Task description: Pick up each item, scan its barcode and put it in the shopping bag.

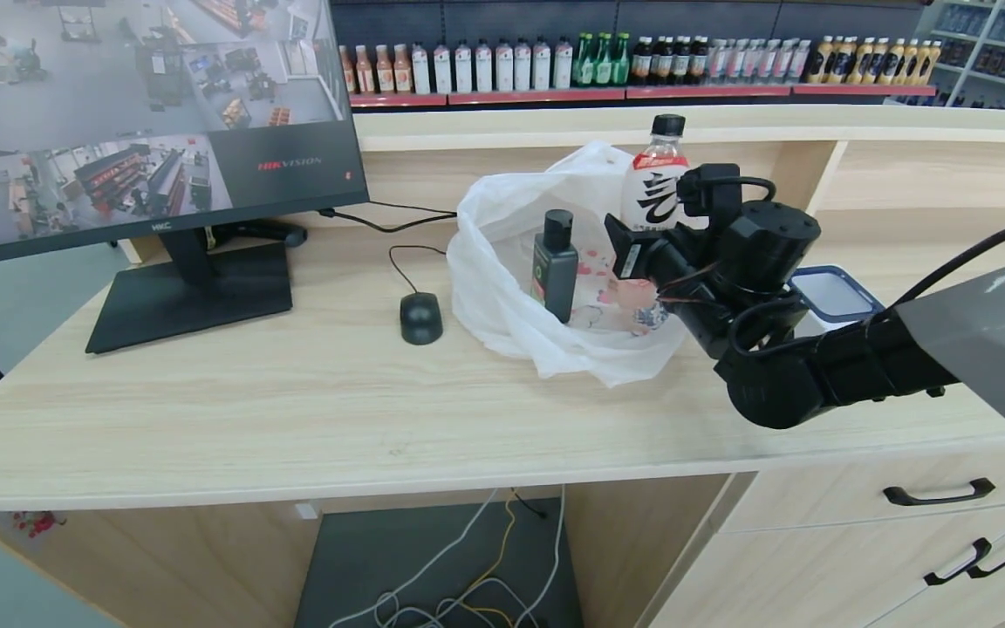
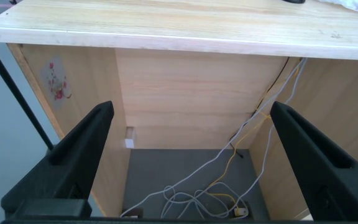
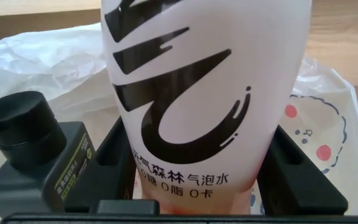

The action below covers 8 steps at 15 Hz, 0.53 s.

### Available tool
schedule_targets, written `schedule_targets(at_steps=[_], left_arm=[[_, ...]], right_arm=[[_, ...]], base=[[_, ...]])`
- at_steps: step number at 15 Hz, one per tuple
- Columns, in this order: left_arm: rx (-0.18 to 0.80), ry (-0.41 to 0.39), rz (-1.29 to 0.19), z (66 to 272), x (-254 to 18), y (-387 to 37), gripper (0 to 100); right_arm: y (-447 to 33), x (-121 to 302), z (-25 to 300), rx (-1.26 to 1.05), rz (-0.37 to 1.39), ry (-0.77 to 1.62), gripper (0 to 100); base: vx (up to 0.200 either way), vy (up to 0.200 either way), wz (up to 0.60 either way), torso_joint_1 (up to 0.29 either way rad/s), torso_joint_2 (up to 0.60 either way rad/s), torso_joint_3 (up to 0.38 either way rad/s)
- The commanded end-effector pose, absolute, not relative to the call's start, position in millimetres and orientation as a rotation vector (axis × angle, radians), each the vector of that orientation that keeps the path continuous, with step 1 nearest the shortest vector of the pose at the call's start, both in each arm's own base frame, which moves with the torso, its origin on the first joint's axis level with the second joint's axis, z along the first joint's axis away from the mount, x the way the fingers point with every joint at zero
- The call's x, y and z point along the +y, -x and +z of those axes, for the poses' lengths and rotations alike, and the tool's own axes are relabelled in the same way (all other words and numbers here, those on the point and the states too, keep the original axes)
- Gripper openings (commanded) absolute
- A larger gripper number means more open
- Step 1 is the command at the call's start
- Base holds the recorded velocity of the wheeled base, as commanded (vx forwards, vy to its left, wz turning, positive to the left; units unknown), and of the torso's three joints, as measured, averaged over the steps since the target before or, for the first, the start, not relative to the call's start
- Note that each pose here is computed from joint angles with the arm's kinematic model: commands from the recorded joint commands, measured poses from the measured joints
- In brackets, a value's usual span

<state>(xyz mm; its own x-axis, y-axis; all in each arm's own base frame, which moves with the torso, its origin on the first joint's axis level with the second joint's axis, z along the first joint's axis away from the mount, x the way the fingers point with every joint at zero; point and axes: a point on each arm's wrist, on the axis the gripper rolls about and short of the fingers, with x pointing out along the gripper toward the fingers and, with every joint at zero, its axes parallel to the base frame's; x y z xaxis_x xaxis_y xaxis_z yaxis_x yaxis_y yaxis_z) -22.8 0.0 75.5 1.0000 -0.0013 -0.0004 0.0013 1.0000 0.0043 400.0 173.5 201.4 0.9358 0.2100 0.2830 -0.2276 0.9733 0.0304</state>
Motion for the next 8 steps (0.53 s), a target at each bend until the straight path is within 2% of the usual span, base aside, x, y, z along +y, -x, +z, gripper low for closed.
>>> schedule_targets(at_steps=[1, 8], left_arm=[[0.000, -0.005, 0.000, 75, 0, 23, 100], [0.000, -0.005, 0.000, 75, 0, 23, 100]], right_arm=[[-403, 175, 193, -0.265, 0.222, -0.055, 0], [-400, 173, 175, -0.206, 0.217, -0.032, 0]], base=[[0.000, 0.000, 0.00, 0.000, 0.00, 0.000], [0.000, 0.000, 0.00, 0.000, 0.00, 0.000]])
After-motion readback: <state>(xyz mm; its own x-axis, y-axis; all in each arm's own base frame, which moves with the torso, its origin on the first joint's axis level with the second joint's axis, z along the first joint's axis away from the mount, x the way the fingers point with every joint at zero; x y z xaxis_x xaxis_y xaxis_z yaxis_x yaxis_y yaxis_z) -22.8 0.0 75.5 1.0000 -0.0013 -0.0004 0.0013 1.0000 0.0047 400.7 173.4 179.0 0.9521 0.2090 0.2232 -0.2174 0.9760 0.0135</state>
